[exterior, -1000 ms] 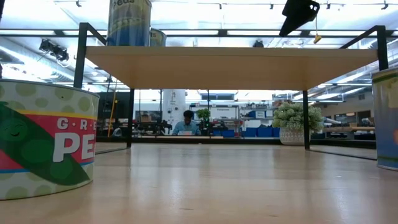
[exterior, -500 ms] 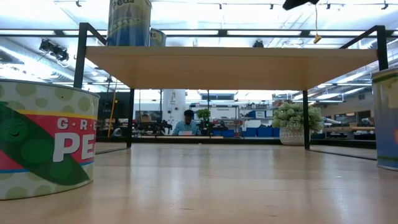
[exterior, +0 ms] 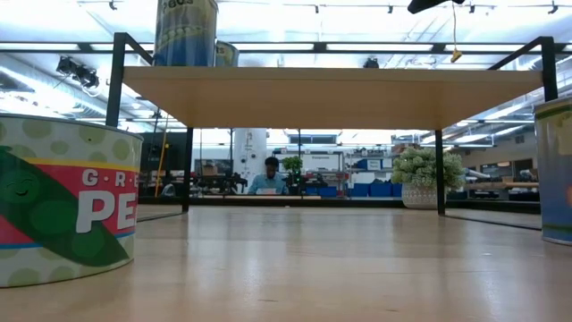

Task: Pick and place cans onto a shelf
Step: Put the canned oranges on the shelf

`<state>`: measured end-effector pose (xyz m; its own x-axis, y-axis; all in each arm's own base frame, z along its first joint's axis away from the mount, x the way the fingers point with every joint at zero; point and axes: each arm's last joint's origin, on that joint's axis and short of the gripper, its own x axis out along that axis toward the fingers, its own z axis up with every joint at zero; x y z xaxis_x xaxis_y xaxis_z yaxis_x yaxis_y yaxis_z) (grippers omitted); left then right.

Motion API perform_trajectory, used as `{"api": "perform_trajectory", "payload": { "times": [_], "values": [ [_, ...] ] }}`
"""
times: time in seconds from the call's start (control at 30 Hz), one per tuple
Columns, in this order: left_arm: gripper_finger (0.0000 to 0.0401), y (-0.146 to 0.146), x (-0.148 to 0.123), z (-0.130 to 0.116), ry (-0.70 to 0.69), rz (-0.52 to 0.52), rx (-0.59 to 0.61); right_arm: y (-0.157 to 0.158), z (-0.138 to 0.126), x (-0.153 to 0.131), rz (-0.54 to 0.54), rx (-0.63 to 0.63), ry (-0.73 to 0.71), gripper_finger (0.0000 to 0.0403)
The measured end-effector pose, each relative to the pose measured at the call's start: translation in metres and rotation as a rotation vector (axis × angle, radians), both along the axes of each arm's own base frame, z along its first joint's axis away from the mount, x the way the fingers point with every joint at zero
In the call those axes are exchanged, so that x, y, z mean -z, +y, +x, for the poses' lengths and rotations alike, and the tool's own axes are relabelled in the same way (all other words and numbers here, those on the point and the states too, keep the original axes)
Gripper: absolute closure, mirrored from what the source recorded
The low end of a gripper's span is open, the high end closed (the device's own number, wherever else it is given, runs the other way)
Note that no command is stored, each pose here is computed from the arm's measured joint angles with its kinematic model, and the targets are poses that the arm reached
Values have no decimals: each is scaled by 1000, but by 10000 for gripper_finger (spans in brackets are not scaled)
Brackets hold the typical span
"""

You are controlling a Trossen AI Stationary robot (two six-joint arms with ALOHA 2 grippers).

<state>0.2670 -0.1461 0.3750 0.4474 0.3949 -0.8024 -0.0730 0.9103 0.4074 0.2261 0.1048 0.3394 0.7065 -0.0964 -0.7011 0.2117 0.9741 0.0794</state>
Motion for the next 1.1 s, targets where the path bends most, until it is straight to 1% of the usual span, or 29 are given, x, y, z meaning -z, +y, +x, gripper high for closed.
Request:
{"api": "perform_trajectory", "payload": {
  "times": [0.23,0.3,0.4,0.47,0.53,0.6,0.67,0.73,0.83,0.9,0.97,1.03,1.1],
  "values": [
    [44,9,1,4,3,53,-36,-4,2,0,-4,12,1,55],
    [44,10,1,5,2,51,-42,-4,2,0,1,16,2,55],
    [44,9,0,7,-20,5,-50,-3,2,0,58,-3,19,55],
    [44,5,-5,9,-74,-36,-63,3,0,0,104,-43,32,55],
    [44,0,-13,11,-148,-78,-62,11,-1,-2,154,-113,23,55],
    [44,-6,-21,12,-213,-108,-34,22,-3,-5,191,-181,-7,55],
    [44,-12,-28,15,-276,-135,-4,32,-6,-6,200,-234,-16,55],
    [44,-15,-31,18,-322,-161,4,42,-10,-2,194,-289,24,55],
    [44,-17,-32,19,-351,-171,-10,58,-17,7,258,-320,116,55],
    [44,-16,-32,19,-358,-188,-30,68,-21,16,296,-297,195,55],
    [44,-16,-32,19,-365,-205,-50,77,-23,26,314,-245,268,55],
    [44,-16,-32,19,-370,-213,-61,87,-26,36,308,-201,323,55],
    [44,-16,-32,19,-367,-213,-62,98,-28,45,303,-181,350,55]
  ]
}}
